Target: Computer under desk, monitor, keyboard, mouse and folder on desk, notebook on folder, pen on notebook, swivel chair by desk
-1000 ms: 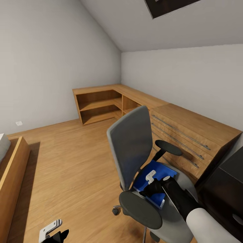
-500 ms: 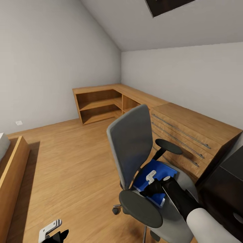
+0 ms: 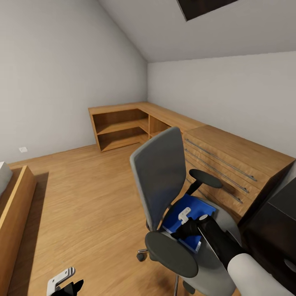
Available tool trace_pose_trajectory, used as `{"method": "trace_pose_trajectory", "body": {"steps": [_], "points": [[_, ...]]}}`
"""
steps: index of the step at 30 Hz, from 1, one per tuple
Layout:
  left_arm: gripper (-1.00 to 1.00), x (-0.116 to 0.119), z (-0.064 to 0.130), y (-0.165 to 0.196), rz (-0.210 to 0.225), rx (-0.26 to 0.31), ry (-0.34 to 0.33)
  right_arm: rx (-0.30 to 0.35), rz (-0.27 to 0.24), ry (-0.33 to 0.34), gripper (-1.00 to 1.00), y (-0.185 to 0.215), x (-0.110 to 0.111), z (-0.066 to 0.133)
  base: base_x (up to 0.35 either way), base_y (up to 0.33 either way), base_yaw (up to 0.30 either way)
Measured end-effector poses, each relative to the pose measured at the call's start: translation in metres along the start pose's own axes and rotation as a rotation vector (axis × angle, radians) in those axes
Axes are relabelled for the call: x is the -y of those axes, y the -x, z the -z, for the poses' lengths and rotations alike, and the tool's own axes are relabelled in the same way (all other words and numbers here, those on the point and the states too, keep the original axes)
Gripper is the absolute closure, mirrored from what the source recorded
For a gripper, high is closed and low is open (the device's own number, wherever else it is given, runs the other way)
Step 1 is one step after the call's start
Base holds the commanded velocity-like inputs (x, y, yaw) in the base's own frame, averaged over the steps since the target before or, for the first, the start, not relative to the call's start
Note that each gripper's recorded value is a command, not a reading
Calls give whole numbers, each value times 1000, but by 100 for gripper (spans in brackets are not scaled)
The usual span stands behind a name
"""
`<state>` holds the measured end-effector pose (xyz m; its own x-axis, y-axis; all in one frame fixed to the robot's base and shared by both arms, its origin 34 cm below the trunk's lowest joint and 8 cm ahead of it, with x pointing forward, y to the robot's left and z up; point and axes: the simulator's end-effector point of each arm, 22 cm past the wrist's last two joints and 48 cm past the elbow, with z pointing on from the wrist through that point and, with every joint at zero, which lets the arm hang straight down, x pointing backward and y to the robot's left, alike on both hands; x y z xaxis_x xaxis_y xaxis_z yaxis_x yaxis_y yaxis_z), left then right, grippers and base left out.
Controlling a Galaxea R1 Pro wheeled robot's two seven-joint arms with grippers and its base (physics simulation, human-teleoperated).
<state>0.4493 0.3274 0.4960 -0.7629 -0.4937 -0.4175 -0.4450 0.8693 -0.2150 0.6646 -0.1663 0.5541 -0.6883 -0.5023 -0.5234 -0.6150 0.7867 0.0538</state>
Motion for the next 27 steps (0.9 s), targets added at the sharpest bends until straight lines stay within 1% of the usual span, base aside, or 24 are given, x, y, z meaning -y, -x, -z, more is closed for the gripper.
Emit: {"method": "trace_pose_trajectory", "body": {"steps": [2,6,10,27], "points": [[-100,0,0,0,0,0,0,0,0,-12,-100,0,2,0,0,0,0],[-100,0,0,0,0,1,0,0,2,-75,-100,1,14,0,0,0,0],[-100,0,0,0,0,0,0,1,3,-104,-100,1,20,0,0,0,0],[-100,0,0,0,0,-1,-1,1,3,-113,-100,1,22,0,0,0,0]]}}
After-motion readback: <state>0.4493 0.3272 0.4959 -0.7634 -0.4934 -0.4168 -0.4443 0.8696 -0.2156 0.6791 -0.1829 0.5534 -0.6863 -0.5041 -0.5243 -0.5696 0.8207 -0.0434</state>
